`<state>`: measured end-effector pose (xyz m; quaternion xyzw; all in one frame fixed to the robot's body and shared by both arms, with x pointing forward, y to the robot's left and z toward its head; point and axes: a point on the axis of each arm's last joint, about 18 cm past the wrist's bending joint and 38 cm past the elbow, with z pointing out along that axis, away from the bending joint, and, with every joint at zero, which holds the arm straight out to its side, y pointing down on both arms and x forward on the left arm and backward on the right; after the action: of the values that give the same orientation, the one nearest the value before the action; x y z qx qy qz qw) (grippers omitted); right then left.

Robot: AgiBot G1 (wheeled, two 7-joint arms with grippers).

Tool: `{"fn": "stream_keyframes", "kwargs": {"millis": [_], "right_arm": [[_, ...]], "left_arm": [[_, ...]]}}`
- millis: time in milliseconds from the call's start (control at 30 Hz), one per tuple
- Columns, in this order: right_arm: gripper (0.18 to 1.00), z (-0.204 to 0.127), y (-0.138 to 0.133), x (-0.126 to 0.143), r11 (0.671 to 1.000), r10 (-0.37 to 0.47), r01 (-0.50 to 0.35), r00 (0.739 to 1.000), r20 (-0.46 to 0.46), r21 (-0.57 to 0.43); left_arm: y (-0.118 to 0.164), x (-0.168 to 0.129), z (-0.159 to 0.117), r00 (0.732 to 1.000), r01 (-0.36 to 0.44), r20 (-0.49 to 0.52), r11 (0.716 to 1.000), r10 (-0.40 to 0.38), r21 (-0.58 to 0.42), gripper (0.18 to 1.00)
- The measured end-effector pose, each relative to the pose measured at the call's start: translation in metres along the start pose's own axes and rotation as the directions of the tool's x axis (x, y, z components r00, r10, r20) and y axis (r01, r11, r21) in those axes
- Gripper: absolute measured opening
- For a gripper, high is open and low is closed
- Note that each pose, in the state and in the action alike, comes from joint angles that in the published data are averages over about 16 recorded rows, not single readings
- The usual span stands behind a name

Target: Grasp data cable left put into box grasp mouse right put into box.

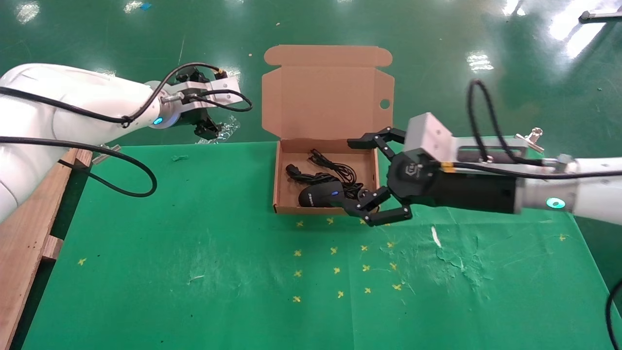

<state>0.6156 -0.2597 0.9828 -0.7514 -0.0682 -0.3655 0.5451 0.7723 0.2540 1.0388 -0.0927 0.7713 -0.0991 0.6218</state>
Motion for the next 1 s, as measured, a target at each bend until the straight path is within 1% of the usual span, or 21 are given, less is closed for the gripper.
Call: {"fn": "stream_keyframes", "kwargs": {"millis": [133, 267, 367, 433, 567, 700, 833, 1000], "right_arm": [[0.985, -0.016, -0.007, -0.011, 0.998, 0.035, -0.035, 0.999, 0.014, 0.050], [0.995, -0.032, -0.014, -0.022, 0.993, 0.064, -0.067, 0.997, 0.034, 0.096], [1.000, -0.044, -0.021, -0.031, 0.988, 0.082, -0.088, 0.995, 0.052, 0.127], [1.000, -0.052, -0.025, -0.037, 0.984, 0.093, -0.102, 0.994, 0.065, 0.147], [1.001, -0.068, -0.035, -0.050, 0.975, 0.110, -0.126, 0.989, 0.096, 0.182], [1.001, -0.083, -0.045, -0.062, 0.966, 0.123, -0.148, 0.984, 0.129, 0.211], [1.001, -0.094, -0.052, -0.073, 0.960, 0.129, -0.164, 0.979, 0.158, 0.229], [1.001, -0.102, -0.059, -0.081, 0.954, 0.133, -0.175, 0.974, 0.181, 0.241]], "left_arm": [[0.003, 0.007, 0.000, 0.999, 0.028, -0.026, 1.000, -0.027, 0.007, 1.001], [0.008, 0.021, 0.000, 0.994, 0.080, -0.076, 0.997, -0.078, 0.021, 1.001], [0.013, 0.034, -0.001, 0.983, 0.134, -0.129, 0.990, -0.129, 0.035, 1.001], [0.016, 0.045, -0.003, 0.971, 0.177, -0.172, 0.983, -0.167, 0.046, 1.001], [0.022, 0.066, -0.009, 0.934, 0.270, -0.263, 0.960, -0.243, 0.071, 1.001], [0.026, 0.084, -0.019, 0.887, 0.356, -0.350, 0.929, -0.303, 0.097, 1.001], [0.029, 0.098, -0.031, 0.834, 0.435, -0.430, 0.892, -0.347, 0.125, 1.001], [0.032, 0.110, -0.050, 0.767, 0.523, -0.519, 0.836, -0.377, 0.165, 1.001]]}}
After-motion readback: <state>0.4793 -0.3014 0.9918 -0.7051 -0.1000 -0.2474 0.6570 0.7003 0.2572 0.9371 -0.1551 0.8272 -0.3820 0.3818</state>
